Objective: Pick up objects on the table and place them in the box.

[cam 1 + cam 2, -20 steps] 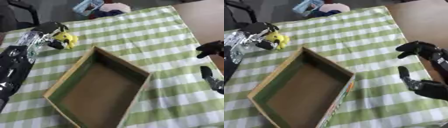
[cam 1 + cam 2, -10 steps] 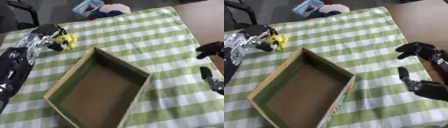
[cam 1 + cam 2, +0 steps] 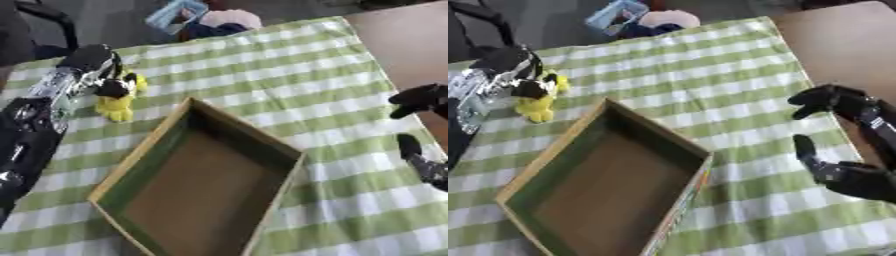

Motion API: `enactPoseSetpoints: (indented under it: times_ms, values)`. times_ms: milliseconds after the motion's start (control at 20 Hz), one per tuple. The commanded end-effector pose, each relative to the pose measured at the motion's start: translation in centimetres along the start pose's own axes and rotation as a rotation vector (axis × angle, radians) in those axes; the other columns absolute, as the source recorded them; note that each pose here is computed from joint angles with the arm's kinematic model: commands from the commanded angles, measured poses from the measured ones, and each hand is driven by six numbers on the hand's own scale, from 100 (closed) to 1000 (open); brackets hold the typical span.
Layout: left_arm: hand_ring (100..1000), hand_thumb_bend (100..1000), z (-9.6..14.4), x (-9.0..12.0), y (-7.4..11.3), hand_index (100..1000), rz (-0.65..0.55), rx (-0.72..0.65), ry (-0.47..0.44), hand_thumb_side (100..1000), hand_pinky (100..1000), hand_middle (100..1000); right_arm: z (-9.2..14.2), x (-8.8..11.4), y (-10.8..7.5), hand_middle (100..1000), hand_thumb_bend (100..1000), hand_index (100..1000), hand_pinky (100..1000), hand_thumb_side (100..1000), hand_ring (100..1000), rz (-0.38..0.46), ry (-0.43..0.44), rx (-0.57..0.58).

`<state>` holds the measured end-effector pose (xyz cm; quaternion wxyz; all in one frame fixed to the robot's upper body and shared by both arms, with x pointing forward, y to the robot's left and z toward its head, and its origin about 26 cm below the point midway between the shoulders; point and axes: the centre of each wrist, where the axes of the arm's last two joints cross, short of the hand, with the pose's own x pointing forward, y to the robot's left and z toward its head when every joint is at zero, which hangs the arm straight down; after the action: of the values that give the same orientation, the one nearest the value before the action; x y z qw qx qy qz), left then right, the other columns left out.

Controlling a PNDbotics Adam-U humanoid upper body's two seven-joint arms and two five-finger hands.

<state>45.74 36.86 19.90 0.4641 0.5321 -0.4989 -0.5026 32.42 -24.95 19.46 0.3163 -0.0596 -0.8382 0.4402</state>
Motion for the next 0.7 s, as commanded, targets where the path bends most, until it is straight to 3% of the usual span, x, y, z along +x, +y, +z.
enactPoseSetpoints:
  times_ms: [50,400,700]
  values:
    - [315,100,0.4,-1.4,2.5,428,-0.003,0.035,0.012,537,468,221,0.0,0.5,-1.0,762,100,827,807,100,707,0.028,-0.015,-0.01]
    - [322,100,1.2,-1.0,5.4,432,0.019,0.05,-0.067,529,481,223,0.2,0.3,-1.0,762,100,828,808,100,708,0.027,-0.006,-0.012]
    - [329,100,2.7,0.2,9.1,441,-0.024,0.092,-0.214,519,489,233,0.4,0.2,-0.9,762,100,829,809,100,709,0.026,0.0,-0.011]
